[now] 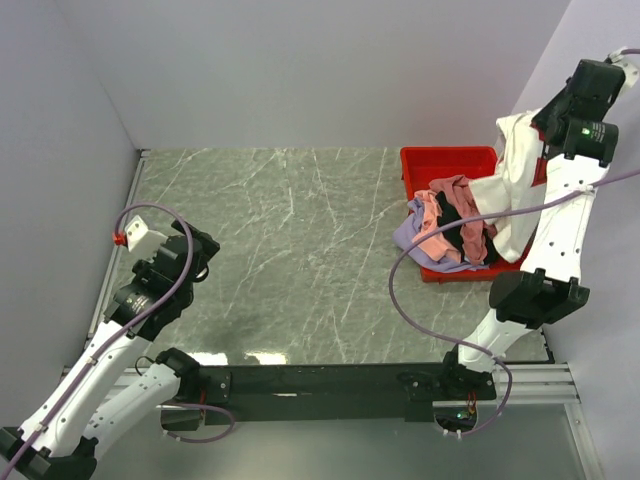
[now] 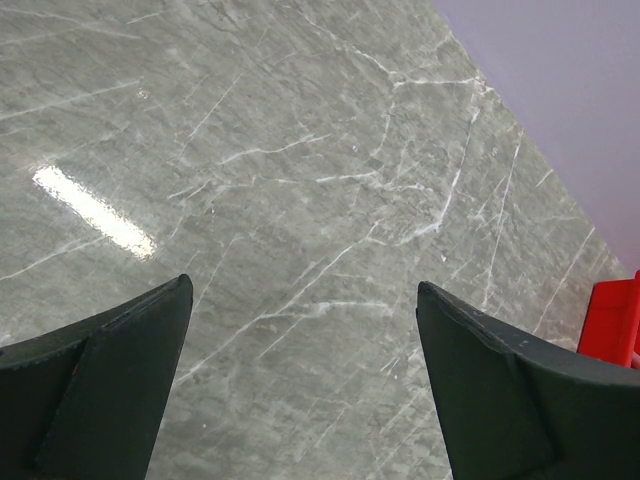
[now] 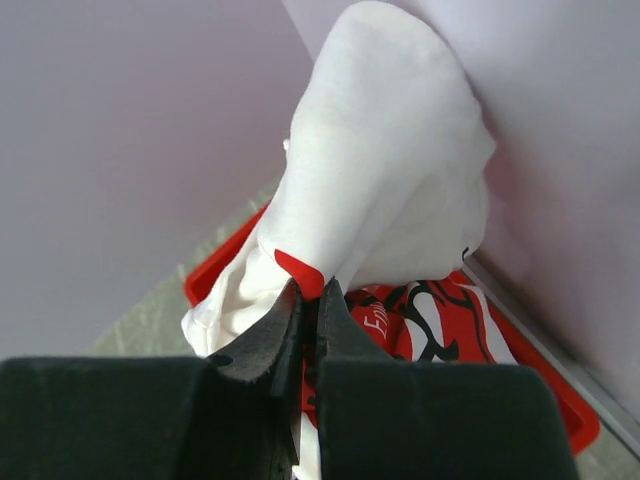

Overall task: Fold and stack the t-shirts
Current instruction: Grab the tshirt from the pile, then move the tshirt to the center of the board

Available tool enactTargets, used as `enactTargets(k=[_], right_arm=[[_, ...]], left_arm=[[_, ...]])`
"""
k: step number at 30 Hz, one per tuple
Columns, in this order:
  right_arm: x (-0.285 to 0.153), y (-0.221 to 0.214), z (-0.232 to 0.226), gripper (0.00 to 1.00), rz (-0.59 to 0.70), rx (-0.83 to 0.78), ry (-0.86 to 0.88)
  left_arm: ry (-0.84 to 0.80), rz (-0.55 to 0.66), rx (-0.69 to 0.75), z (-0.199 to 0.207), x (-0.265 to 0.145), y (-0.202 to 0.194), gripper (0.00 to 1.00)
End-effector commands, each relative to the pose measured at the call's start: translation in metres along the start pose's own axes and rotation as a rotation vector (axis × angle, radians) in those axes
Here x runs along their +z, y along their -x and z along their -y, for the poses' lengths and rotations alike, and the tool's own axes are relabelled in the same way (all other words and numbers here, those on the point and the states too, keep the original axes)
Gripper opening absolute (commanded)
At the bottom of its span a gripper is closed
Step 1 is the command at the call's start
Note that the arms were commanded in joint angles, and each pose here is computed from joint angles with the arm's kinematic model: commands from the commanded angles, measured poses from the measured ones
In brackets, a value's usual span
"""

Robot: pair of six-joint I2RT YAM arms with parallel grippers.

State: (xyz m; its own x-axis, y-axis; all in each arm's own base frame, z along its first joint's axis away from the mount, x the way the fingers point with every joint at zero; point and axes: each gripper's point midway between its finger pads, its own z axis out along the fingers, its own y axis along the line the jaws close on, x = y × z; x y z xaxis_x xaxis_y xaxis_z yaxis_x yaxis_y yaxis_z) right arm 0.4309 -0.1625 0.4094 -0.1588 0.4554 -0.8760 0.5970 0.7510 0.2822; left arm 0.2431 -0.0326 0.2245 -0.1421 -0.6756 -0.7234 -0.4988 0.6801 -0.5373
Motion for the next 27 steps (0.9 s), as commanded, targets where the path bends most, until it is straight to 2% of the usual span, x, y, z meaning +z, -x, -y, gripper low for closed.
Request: enactTargets(k=[1, 6, 9, 11, 12, 16, 20, 25, 27], right_arm=[[-0.039, 0.05, -0.029, 0.0, 0.15, 0.02, 0.17], [-0.092, 0.068, -0.079, 0.0, 0.2, -0.03, 0.448], [-0.131, 0.059, -0.113, 0.0, 0.21, -0.14, 0.569], [-0.144, 0.046, -0.125, 0.0, 0.208, -0.197, 0.584], [-0.168, 0.032, -0.147, 0.0, 0.213, -0.259, 0.661], [-0.196, -0.029, -0.192, 0.0, 0.143, -0.435, 0.796], [-0.193, -0.097, -0.224, 0.0, 0.046, -0.592, 0.816], [-0.179, -0.209, -0.271, 0.0, -0.111, -0.791, 0.893], [-0.176, -0.262, -0.288, 0.04, -0.173, -0.871, 0.908]], left_arm=[[-0.026, 0.014, -0.017, 0.006, -0.002, 0.006, 1.0], [-0.043, 0.005, -0.026, 0.009, -0.002, 0.003, 1.0], [-0.049, 0.004, -0.027, 0.01, -0.001, 0.003, 0.99], [-0.053, 0.005, -0.029, 0.012, 0.0, 0.002, 0.99], [-0.052, 0.005, -0.028, 0.012, 0.002, 0.001, 1.0], [-0.046, -0.006, -0.025, 0.012, 0.004, -0.003, 0.99], [-0.002, -0.004, -0.03, 0.004, 0.004, -0.002, 1.0], [0.044, -0.013, -0.042, -0.008, -0.001, -0.002, 1.0], [0.07, -0.014, -0.048, -0.016, -0.003, -0.003, 0.99]])
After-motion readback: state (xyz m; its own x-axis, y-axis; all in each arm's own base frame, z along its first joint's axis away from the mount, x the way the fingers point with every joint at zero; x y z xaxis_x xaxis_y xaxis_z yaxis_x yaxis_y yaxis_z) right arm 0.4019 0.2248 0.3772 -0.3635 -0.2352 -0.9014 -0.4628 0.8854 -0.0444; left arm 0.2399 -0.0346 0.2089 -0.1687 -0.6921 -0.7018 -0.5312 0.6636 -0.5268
